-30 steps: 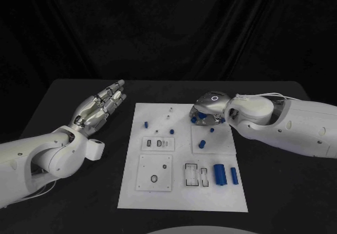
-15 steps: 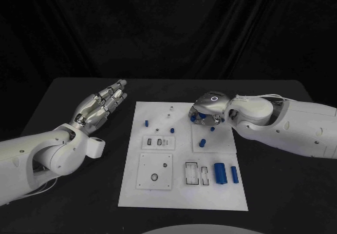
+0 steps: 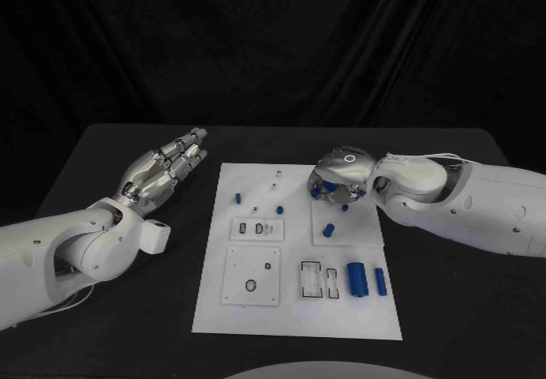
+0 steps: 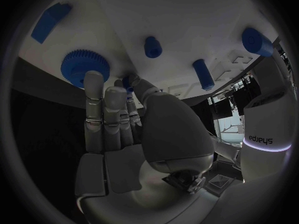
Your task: Assemble the parts on the task board
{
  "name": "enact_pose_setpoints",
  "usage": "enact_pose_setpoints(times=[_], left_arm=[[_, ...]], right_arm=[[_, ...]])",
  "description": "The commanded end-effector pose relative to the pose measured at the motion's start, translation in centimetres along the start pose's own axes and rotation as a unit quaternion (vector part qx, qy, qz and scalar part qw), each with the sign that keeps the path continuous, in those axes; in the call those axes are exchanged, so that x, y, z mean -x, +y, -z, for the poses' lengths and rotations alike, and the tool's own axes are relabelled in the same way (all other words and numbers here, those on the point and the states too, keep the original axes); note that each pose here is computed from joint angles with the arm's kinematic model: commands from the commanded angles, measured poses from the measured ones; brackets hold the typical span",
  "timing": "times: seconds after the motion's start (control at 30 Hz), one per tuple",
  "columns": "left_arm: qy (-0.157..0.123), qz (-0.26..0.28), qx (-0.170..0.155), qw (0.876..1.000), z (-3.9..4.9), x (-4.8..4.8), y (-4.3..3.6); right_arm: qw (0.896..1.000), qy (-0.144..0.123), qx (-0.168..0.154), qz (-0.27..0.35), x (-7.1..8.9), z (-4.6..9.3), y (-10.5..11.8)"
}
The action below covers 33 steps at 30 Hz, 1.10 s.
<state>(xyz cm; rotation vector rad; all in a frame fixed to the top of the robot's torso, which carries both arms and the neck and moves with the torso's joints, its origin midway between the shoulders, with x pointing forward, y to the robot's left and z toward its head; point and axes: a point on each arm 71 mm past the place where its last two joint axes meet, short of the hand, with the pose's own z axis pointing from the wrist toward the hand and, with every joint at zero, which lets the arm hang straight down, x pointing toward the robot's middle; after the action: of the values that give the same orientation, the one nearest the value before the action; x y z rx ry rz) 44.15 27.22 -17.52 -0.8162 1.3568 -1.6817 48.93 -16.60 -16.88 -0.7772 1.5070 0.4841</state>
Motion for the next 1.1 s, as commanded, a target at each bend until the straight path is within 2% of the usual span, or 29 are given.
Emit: enact_pose_setpoints(times=[0.03,0.33,0.57,0.83,1.1], left_arm=[[0.004,0.007,-0.093,0.996,0.07,-0.04,-1.44],[0.003,0.006,-0.088,0.996,0.14,0.10,-1.39],[0.005,0.007,-0.083,0.997,0.08,0.03,-1.30],[0.007,0.008,-0.079,0.997,-0.05,-0.08,-1.21],[0.008,0.009,-0.074,0.997,-0.17,-0.17,-1.08]], right_arm=[[1.000,-0.020,0.002,-0.017,0.3,0.1,0.2],[0.999,-0.025,-0.013,-0.032,2.0,-0.7,-0.1],[0.999,-0.019,-0.019,-0.025,3.3,-2.6,-0.4],[1.000,-0.009,-0.015,-0.022,3.8,-5.3,0.2],[1.000,-0.007,-0.010,-0.016,4.2,-7.2,0.8]])
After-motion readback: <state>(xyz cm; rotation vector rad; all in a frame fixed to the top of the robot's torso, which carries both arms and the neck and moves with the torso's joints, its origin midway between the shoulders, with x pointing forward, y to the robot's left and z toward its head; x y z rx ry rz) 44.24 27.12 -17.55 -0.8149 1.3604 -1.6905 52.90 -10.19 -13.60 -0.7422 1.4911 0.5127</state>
